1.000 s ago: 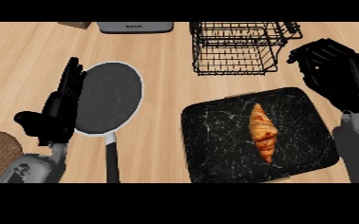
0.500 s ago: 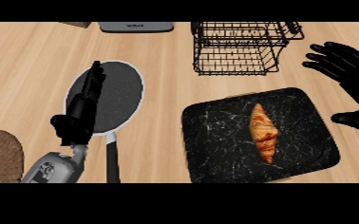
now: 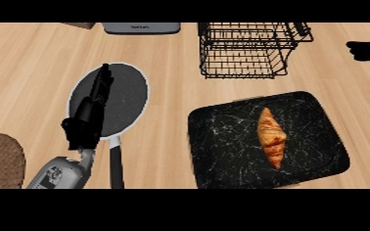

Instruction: Pick the croissant from the tray and place it in the tiered basket

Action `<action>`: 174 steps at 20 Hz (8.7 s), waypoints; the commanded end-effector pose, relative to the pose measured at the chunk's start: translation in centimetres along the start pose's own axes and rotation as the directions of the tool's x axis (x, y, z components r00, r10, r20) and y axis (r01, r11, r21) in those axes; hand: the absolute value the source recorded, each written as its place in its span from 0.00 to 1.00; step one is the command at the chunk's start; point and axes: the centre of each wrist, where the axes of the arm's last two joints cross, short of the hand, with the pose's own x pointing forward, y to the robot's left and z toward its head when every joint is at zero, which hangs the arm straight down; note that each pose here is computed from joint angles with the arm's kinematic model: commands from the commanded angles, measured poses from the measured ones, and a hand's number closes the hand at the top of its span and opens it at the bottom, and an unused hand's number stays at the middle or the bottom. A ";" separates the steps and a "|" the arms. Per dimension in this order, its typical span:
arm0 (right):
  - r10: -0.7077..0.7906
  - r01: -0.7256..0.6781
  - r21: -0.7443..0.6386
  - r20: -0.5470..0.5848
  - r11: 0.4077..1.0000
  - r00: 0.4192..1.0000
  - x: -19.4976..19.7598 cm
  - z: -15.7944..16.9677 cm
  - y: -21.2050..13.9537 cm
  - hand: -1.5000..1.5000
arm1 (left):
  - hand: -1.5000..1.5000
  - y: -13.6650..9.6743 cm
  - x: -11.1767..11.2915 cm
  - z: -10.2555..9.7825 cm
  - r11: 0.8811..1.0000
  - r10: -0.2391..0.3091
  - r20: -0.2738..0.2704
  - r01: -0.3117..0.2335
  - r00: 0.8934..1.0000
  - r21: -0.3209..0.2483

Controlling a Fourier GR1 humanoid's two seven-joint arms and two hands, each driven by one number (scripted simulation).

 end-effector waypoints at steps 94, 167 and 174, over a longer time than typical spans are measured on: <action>0.819 -0.633 0.526 -0.289 0.568 0.495 -1.6 -13.1 17.7 0.00 | 0.50 -0.8 0.3 0.8 1.000 0.009 0.003 -0.009 1.000 0.012; 0.081 -0.653 -0.458 -0.779 0.603 0.622 20.0 -23.2 9.4 1.00 | 0.50 -1.7 0.0 0.2 1.000 0.001 0.006 -0.001 1.000 -0.012; 0.080 -0.678 -0.447 -0.800 0.584 0.595 18.3 -26.0 7.3 1.00 | 0.50 -2.0 -0.3 0.4 1.000 0.007 0.003 -0.007 1.000 -0.008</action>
